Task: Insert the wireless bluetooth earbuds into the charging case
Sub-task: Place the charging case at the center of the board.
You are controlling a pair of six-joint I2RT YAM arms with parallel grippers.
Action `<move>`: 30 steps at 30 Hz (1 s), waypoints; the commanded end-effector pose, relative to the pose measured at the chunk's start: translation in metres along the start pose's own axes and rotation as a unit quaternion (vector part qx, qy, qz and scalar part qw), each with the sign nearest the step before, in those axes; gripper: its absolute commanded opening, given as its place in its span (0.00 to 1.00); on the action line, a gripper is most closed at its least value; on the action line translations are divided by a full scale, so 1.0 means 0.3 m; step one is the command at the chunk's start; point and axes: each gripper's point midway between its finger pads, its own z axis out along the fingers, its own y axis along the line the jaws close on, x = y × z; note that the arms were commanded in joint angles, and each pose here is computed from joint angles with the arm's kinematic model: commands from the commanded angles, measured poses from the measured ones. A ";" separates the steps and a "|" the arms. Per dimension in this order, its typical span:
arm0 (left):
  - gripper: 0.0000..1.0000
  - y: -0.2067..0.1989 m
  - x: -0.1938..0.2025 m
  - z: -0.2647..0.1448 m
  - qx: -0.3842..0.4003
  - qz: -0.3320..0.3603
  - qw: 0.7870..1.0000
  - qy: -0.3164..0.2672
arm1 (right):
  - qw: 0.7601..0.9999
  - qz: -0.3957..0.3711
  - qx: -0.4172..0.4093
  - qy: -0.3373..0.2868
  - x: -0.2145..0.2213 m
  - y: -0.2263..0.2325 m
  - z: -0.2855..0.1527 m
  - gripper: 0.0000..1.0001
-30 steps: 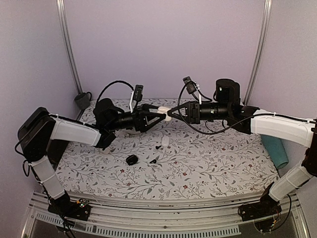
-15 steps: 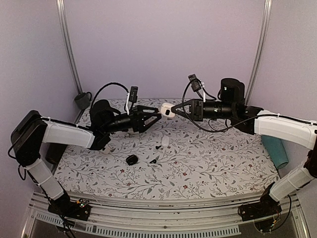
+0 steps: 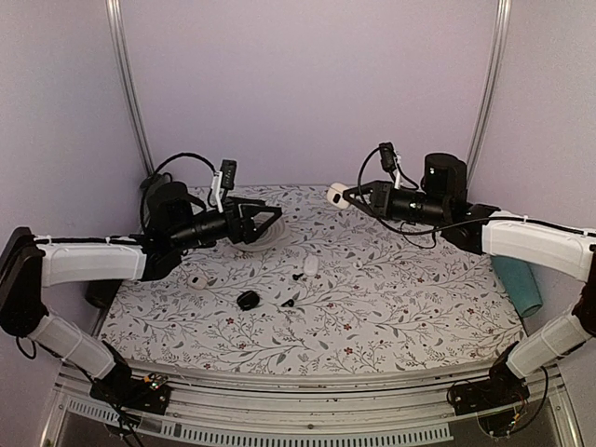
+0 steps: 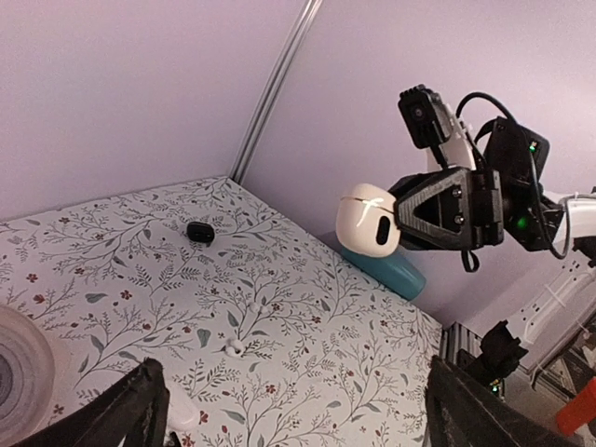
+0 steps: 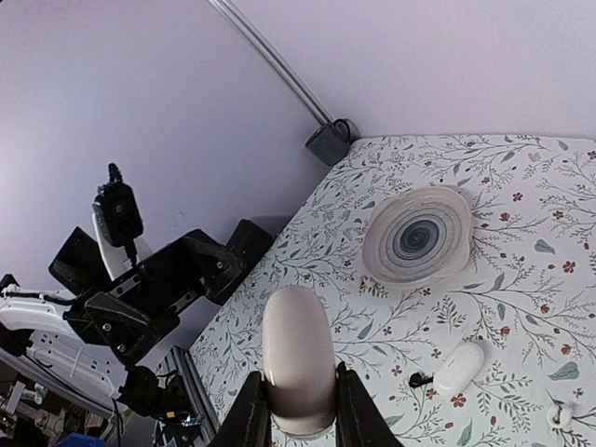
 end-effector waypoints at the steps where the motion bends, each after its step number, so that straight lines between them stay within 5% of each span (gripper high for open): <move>1: 0.96 0.053 -0.005 -0.032 -0.054 0.022 0.998 0.017 | 0.996 0.056 0.062 -0.039 -0.065 -0.153 0.012 0.03; 15: 0.96 0.050 0.043 -0.190 -0.122 -0.005 0.990 0.064 | 0.984 0.119 0.127 -0.027 -0.061 -0.492 0.114 0.03; 30: 0.96 0.110 -0.014 -0.222 -0.169 -0.037 0.985 -0.023 | 0.975 0.163 0.150 -0.010 -0.012 -0.712 0.281 0.03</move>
